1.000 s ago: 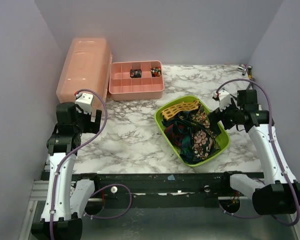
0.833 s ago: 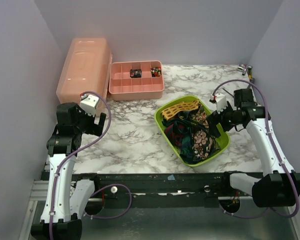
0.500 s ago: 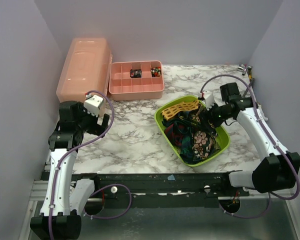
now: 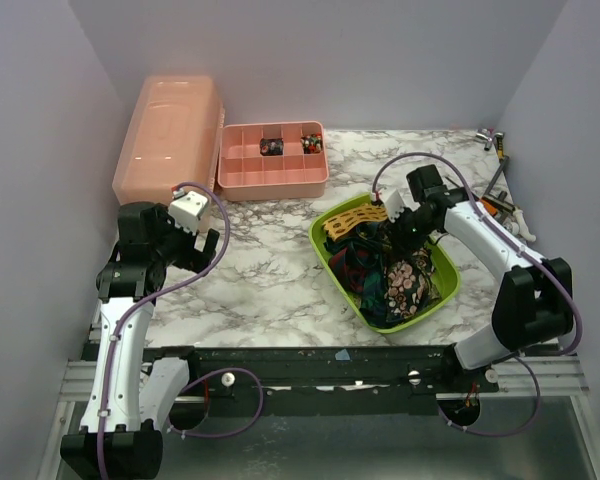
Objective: Roll the ties
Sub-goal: Pick up the tie from the bin.
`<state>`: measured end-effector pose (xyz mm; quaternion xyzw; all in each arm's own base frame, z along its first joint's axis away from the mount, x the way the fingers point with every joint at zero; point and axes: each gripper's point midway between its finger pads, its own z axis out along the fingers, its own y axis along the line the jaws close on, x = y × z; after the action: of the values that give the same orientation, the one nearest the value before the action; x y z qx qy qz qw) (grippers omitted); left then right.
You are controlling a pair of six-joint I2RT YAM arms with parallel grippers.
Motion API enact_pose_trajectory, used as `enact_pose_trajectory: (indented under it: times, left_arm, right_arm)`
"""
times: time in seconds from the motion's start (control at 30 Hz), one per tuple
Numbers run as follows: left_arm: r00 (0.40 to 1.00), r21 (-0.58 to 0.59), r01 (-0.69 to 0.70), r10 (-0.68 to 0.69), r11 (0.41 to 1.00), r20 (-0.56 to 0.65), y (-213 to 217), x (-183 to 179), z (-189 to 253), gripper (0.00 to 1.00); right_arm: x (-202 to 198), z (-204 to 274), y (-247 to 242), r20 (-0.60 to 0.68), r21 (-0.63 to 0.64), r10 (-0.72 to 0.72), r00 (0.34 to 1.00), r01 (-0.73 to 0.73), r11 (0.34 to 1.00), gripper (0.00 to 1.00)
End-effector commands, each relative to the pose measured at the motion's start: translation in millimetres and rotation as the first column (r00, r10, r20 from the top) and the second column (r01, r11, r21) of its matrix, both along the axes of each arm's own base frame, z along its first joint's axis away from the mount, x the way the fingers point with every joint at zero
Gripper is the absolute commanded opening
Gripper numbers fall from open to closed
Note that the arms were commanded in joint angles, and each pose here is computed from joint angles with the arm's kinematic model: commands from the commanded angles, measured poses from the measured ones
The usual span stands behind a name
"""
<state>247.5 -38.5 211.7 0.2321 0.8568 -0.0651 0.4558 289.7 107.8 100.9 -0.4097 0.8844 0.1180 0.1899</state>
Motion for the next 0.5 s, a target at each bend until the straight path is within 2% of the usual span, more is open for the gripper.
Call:
enact_pose_trajectory:
  times: [0.0,0.03,0.07,0.2,0.47]
  left_arm:
    - [0.999,0.023,0.028,-0.028,0.999,0.021,-1,0,5,0.99]
    - [0.999,0.027,0.027,-0.028,0.999,0.023,0,2,6,0.98]
    - [0.999,0.033,0.025,-0.026,0.999,0.026,1,4,7,0.98]
    - [0.999,0.039,0.016,-0.018,0.999,0.036,3,11,13,0.98]
    - [0.999,-0.015,-0.018,0.018,1.0,0.034,0,34,36,0.98]
  right_arm:
    - [14,-1,-2,0.031,-0.049,0.011,0.999,-0.009,0.999,0.21]
    - [16,2,-2,0.034,-0.051,0.006,0.999,-0.004,0.999,0.09]
    - [18,7,-2,0.042,-0.053,-0.001,0.999,0.003,0.999,0.01]
    - [37,54,2,0.141,-0.018,-0.043,0.989,0.046,0.999,0.01]
    - [55,176,33,0.372,0.212,-0.085,0.924,0.005,0.977,0.01]
